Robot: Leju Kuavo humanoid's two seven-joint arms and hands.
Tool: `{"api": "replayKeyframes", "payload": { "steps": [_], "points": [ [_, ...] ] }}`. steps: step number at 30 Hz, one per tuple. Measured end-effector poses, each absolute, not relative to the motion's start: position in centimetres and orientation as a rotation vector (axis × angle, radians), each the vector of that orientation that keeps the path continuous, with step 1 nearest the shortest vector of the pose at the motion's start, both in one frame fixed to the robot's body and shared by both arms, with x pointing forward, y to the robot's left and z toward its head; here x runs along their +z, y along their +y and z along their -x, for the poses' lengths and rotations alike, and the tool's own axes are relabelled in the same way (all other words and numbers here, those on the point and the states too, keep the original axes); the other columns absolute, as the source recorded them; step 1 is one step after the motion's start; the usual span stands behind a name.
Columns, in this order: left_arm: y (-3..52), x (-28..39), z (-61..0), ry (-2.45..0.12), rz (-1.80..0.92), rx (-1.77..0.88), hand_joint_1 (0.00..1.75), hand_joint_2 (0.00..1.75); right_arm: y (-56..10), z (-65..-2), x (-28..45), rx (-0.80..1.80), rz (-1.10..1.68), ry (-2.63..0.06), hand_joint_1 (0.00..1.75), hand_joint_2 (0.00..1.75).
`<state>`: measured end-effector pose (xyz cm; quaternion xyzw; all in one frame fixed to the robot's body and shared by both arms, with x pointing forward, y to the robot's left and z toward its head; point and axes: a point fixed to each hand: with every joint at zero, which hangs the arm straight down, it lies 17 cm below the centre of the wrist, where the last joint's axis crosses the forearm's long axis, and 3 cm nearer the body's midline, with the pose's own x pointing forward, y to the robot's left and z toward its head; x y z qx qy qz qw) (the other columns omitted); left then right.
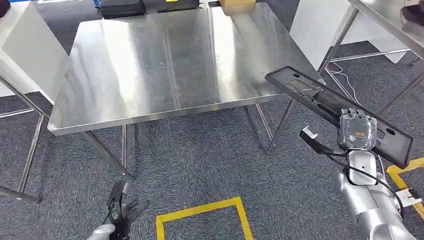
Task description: Take the parts from the cabinet and place them on the table.
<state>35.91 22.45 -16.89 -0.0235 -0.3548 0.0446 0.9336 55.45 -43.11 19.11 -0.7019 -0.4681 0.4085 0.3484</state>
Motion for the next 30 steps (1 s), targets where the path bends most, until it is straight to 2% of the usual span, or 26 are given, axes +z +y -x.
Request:
{"api": "replayKeyframes", "payload": {
  "steps": [30],
  "points": [
    [21.8, -16.0, -37.1, -0.744, 0.075, 0.068, 0.00, 1.75, -42.8, -55.3, 19.0, 1.057, 1.814, -1.223, 1.75, 1.75]
  ]
}}
